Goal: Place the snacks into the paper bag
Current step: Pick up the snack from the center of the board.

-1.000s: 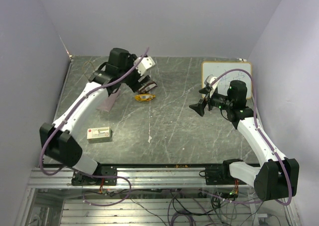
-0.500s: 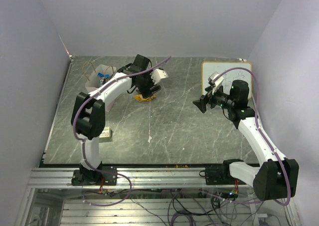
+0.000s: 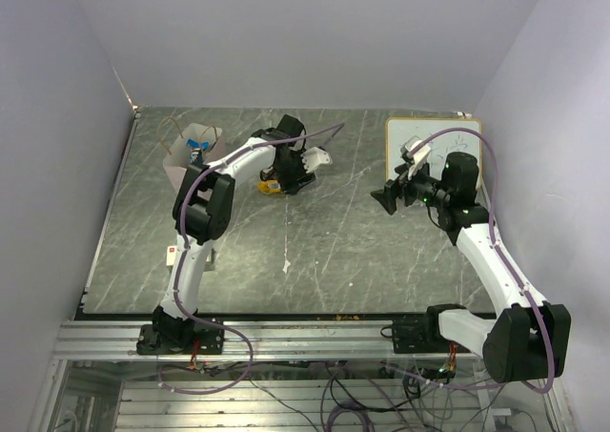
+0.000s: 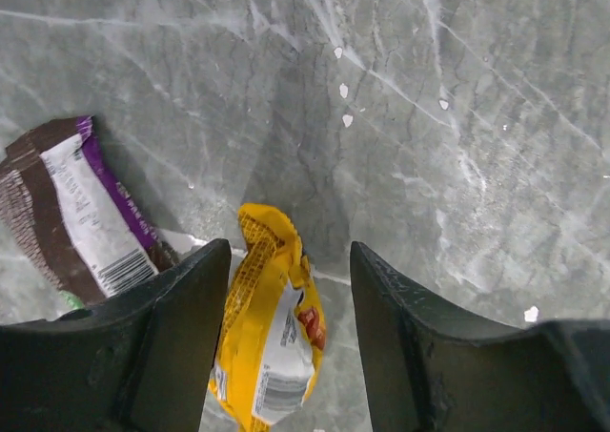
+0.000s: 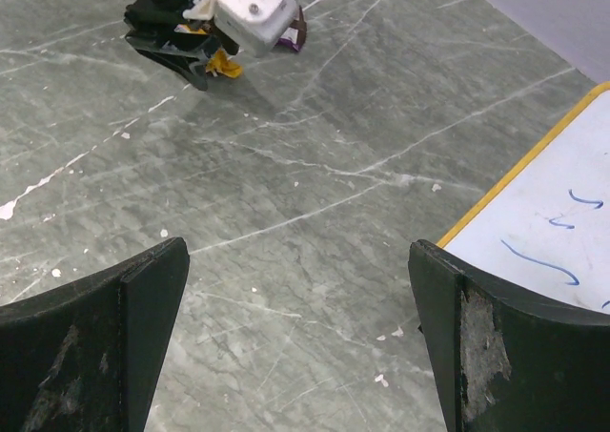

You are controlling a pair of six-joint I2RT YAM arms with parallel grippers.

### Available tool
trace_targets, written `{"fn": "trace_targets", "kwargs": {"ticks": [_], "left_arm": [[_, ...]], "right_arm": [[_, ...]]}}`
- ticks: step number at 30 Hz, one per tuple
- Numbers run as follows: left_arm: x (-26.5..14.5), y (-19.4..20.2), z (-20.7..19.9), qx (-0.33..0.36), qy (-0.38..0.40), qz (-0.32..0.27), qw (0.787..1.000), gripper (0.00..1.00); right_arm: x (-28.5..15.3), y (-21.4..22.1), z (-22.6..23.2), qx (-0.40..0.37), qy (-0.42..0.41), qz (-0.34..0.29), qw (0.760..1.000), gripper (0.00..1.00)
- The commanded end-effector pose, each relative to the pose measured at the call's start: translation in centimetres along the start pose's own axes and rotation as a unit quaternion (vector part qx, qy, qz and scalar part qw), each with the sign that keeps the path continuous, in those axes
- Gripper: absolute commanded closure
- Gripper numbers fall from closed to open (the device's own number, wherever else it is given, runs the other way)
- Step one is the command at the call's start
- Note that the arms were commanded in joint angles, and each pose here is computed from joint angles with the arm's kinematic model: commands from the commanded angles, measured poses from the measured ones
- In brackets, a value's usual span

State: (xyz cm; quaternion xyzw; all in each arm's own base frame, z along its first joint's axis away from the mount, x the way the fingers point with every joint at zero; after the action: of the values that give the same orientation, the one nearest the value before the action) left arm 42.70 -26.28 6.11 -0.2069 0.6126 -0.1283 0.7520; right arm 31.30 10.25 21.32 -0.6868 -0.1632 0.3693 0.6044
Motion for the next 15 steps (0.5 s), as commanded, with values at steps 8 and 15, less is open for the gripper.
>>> {"fn": "trace_targets", "kwargs": {"ticks": [8,15], "left_arm": [[1.3,1.3,-0.9,0.014,0.027,0.035,0.999,0.53],[-0.2,0.8,-1.5,0.009,0.020,0.033,0.999,0.67]], "right_arm": [[-0.2,-0.8,-0.6,-0.005,0.001,-0.009,1.000,0.00],[-0.1,-0.6,-0.4,-0.004,-0.004,-0.009,1.000,0.00]]}}
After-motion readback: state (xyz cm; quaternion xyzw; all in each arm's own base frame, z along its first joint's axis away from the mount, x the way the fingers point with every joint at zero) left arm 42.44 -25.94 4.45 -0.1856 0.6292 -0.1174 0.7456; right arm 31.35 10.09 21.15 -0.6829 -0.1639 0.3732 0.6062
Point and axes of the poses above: each gripper's point midway between its finger pads, its own x axis out along the fingers, its own z axis along the line the jaws close on, y = z × x, the point moved 3 cm from there along -x, back along the fingers, and after that the axes turned 6 degrees about x, right-handed, at the moved point
